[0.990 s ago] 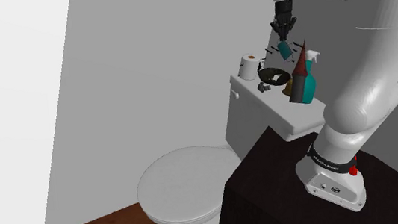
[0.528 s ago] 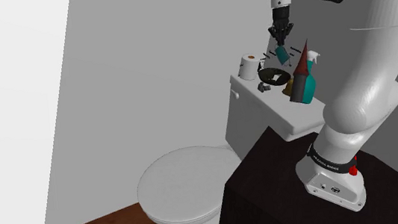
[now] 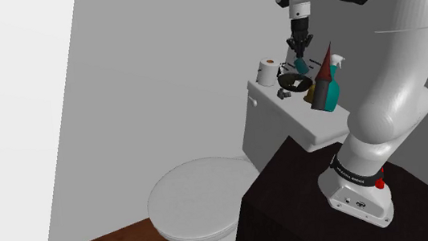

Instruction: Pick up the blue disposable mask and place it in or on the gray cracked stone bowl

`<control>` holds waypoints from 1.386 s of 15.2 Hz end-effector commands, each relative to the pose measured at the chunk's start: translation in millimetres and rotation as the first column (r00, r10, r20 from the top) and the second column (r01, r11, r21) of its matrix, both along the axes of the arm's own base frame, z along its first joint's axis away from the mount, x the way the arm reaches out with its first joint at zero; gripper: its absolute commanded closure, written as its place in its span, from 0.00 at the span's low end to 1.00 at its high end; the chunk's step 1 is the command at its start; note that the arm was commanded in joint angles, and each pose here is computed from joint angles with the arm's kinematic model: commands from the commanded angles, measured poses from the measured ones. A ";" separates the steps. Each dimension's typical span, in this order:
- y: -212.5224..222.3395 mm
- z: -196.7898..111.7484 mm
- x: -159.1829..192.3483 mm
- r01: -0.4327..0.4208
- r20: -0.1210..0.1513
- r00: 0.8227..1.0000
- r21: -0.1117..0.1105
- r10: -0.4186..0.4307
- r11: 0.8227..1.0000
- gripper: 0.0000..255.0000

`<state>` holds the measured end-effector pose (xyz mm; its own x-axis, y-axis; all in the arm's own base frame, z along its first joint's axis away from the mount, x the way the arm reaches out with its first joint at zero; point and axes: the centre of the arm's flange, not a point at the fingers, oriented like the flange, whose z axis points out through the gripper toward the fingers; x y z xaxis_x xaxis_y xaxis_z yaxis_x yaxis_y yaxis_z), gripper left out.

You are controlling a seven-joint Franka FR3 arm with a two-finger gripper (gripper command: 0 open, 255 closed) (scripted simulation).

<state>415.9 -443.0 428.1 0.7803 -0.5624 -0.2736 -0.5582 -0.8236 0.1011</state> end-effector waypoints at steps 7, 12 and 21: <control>0.3 -34.4 0.0 0.000 0.000 1.000 0.000 0.000 1.000 1.00; 0.3 -34.4 0.0 0.000 0.000 1.000 0.000 0.000 1.000 1.00; -1.7 -9.1 7.5 0.000 0.000 1.000 0.000 0.000 1.000 0.00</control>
<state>421.9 -445.9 408.9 0.7806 -0.5624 -0.2727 -0.5579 -0.8237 0.1015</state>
